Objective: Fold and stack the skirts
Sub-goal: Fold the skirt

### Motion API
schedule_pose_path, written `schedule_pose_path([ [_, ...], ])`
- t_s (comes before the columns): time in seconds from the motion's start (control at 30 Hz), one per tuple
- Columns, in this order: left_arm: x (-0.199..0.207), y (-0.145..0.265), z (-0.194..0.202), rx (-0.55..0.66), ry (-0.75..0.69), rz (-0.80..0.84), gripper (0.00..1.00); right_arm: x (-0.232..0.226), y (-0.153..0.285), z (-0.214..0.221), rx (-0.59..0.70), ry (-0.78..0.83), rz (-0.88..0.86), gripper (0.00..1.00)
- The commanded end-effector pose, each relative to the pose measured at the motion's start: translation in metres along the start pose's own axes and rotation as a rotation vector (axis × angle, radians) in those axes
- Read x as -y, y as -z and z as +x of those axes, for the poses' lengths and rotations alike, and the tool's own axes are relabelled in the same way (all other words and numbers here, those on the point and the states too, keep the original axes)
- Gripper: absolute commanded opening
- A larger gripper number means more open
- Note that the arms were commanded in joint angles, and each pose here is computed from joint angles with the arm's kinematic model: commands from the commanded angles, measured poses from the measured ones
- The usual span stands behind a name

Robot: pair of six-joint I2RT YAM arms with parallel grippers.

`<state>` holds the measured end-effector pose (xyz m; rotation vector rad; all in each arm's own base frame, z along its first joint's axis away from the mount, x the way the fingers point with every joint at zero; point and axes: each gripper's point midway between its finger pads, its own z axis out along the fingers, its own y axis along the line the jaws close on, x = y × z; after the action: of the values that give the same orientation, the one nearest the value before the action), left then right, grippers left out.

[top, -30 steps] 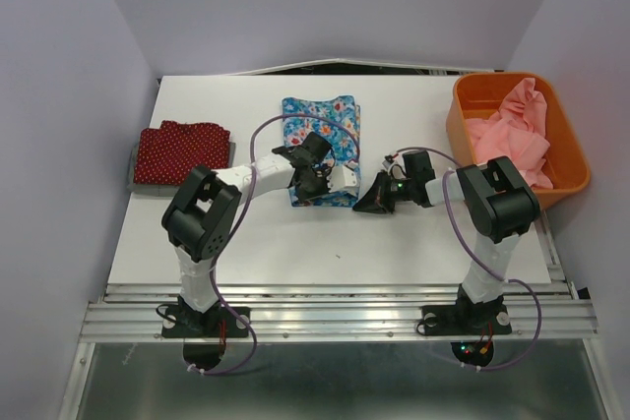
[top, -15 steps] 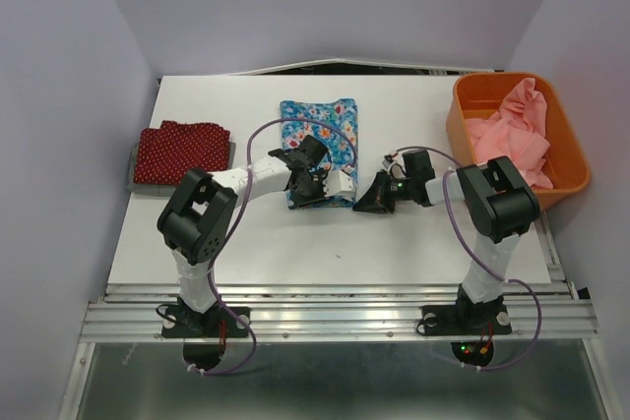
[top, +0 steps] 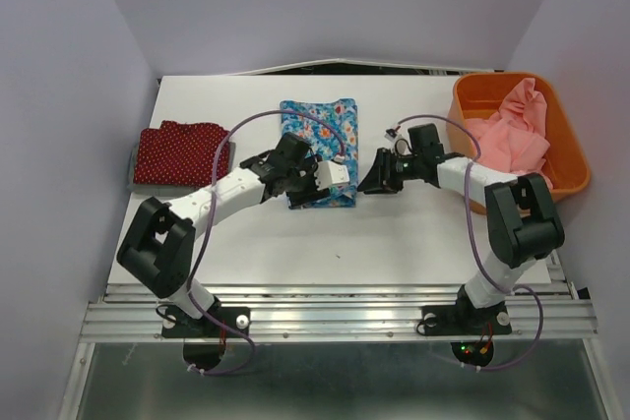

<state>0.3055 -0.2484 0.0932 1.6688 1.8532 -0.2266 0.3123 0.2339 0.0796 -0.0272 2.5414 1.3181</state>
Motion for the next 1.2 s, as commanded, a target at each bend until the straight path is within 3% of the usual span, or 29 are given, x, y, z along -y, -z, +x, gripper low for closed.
schedule_pose_path([
  [0.0,-0.004,0.009,0.005,0.043,-0.019,-0.097,0.64,-0.028,0.026,-0.024,0.049,0.193,0.042,0.4],
  [0.03,-0.006,0.013,0.004,0.054,-0.024,-0.123,0.65,-0.035,0.029,-0.034,0.081,0.219,0.043,0.41],
  [0.1,-0.007,0.011,0.015,0.047,-0.034,-0.17,0.85,-0.051,0.029,-0.053,0.12,0.259,0.001,0.41],
  [0.33,-0.008,0.007,0.051,-0.038,-0.166,-0.27,0.87,-0.062,-0.024,-0.106,0.103,0.313,-0.102,0.35],
  [0.63,-0.001,-0.012,0.056,-0.068,-0.251,-0.359,0.88,-0.01,-0.091,-0.095,0.021,0.305,-0.1,0.29],
  [0.97,0.003,-0.058,0.048,-0.082,-0.309,-0.387,0.87,0.052,-0.109,-0.069,-0.035,0.27,0.046,0.27],
  [1.17,-0.012,-0.056,0.031,-0.036,-0.286,-0.446,0.78,0.063,-0.112,-0.063,-0.06,0.263,0.066,0.27],
])
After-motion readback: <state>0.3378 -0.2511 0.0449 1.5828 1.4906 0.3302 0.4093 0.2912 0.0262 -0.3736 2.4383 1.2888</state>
